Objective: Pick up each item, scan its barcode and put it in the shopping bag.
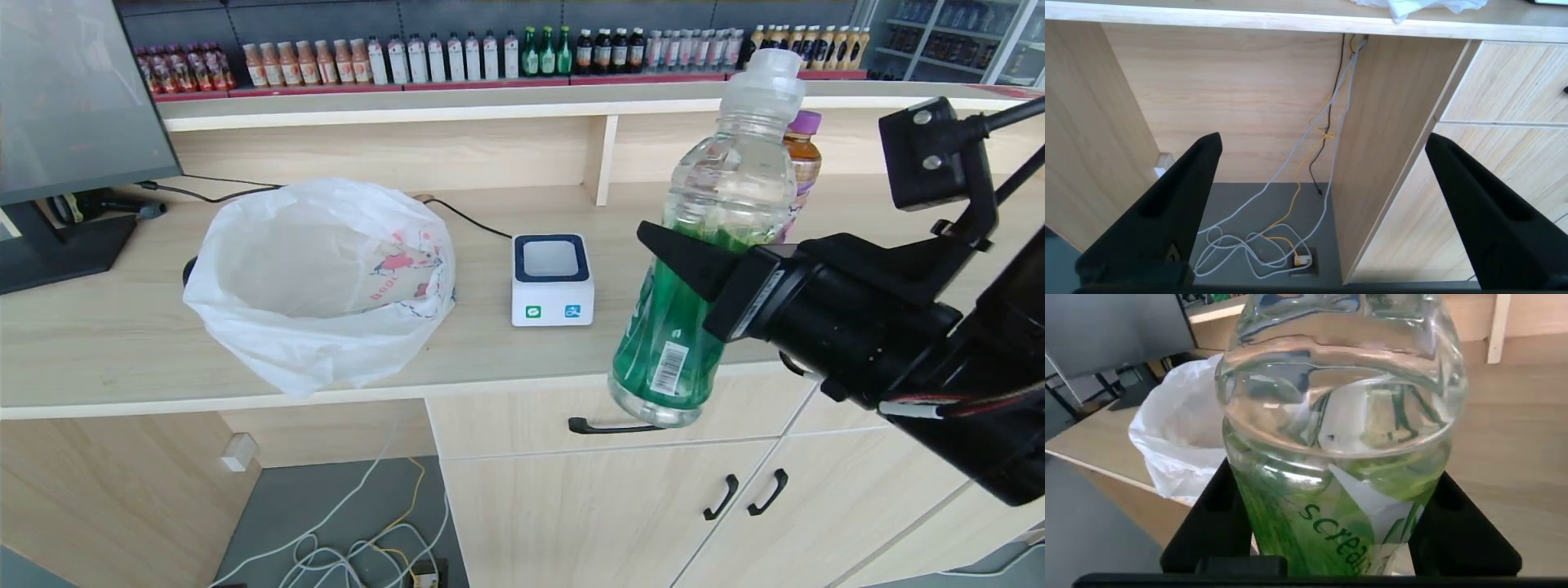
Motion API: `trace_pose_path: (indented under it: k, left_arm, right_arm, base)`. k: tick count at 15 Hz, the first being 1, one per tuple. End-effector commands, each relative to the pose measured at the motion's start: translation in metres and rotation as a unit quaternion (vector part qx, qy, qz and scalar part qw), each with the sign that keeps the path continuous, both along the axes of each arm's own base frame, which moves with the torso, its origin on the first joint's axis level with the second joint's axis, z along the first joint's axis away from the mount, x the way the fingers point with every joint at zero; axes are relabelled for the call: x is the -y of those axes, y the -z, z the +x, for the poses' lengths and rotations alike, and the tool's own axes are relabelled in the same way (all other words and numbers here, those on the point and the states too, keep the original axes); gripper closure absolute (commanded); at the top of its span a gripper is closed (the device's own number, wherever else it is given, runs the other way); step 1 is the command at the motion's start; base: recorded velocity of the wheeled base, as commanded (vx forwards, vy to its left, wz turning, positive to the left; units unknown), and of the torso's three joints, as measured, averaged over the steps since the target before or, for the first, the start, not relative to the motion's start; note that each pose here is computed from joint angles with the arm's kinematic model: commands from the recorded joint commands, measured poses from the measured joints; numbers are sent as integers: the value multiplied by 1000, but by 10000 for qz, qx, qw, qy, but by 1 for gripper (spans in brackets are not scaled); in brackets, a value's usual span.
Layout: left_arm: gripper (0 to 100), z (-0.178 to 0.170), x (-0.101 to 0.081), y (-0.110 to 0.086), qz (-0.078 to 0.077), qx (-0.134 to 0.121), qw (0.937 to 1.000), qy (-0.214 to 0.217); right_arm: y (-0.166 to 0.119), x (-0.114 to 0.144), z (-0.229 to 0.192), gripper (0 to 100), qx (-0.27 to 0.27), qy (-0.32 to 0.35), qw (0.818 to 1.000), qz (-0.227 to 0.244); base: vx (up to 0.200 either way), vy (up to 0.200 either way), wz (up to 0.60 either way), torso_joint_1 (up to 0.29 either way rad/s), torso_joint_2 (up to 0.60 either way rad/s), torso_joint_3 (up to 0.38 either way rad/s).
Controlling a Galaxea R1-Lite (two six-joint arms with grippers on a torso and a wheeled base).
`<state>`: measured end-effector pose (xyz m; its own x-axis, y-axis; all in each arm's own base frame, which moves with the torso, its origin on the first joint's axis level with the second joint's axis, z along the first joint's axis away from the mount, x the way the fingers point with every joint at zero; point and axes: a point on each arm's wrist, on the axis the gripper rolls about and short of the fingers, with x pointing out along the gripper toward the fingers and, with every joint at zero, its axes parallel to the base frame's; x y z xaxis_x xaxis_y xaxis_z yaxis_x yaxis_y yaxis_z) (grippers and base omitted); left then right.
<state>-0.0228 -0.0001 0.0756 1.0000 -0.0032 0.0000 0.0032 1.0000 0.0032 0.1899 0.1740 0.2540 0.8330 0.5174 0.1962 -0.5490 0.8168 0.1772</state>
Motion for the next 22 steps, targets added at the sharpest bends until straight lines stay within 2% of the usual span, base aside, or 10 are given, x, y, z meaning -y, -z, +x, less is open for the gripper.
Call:
trace_pose_path:
  k: [1,3,5,8,12,15,22]
  left_arm:
    - [0,0,0,0,-1,8,10000,-1]
    - [0,0,0,0,-1,8,10000,-1]
    - [0,0,0,0,-1,0,10000,-1]
    - [0,0,0,0,-1,0,10000,-1]
    - [0,0,0,0,-1,0,10000,-1]
    - [0,0,0,0,-1,0,10000,-1]
    - [0,0,0,0,-1,8,10000,-1]
  right_arm:
    - [2,11,12,100,378,436,9977,-361]
    - [-1,16,19,100,837,711,9924,-559]
    - [1,13,30,100,1325,894,9858,-519]
    - [24,0,52,100,1905,914,9767,-381]
    - [28,-1,55,100,1945,969,9750,-464]
    - [25,0,53,100,1897,749,9787,-218]
    - [14,1,53,100,1980,748,9773,50]
  base:
    - [0,0,0,0,0,0]
    - [0,0,0,0,0,0]
    - [0,0,0,0,0,0]
    - [0,0,0,0,0,0]
    - [0,0,0,0,0,0]
    - [0,0,0,0,0,0]
    - [0,0,0,0,0,0]
